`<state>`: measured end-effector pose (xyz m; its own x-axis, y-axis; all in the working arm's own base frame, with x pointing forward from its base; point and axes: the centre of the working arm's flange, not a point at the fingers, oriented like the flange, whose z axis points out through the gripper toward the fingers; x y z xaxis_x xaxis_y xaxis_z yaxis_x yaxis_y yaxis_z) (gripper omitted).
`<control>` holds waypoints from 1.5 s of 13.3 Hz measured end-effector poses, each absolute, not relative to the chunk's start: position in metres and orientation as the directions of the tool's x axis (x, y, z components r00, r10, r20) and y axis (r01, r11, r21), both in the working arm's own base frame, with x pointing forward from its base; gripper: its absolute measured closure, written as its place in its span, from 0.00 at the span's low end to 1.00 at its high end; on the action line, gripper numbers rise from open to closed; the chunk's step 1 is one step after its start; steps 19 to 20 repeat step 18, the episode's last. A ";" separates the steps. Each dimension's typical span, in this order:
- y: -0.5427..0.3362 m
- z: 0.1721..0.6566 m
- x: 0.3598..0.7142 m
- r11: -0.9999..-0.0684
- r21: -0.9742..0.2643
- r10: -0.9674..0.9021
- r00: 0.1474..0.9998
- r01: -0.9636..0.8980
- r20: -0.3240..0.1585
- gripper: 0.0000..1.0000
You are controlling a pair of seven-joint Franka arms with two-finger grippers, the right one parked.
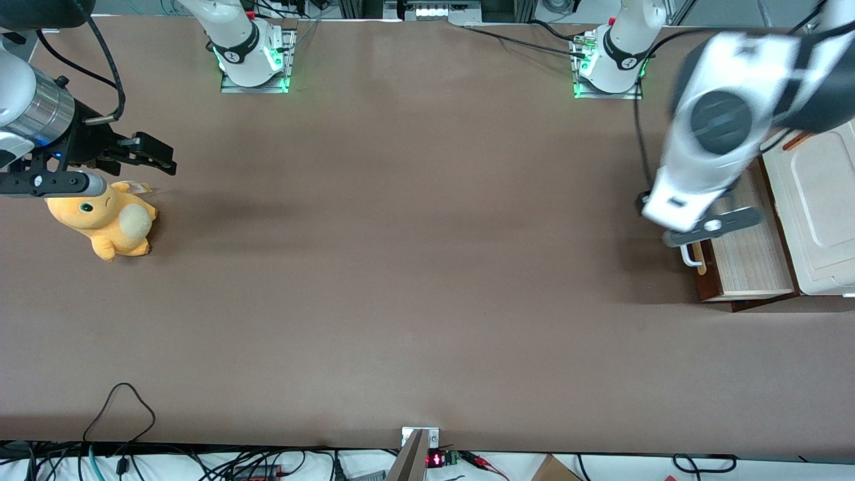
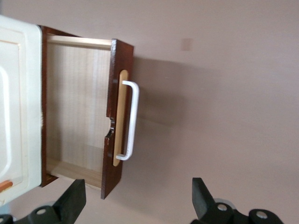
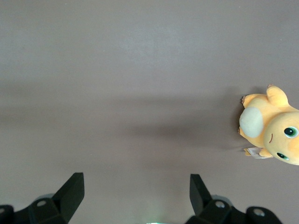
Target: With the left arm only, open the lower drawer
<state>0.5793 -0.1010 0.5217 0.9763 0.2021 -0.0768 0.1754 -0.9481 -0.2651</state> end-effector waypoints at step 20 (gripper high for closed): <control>-0.018 0.580 0.561 -0.994 -0.030 0.106 0.993 0.108 0.049 0.00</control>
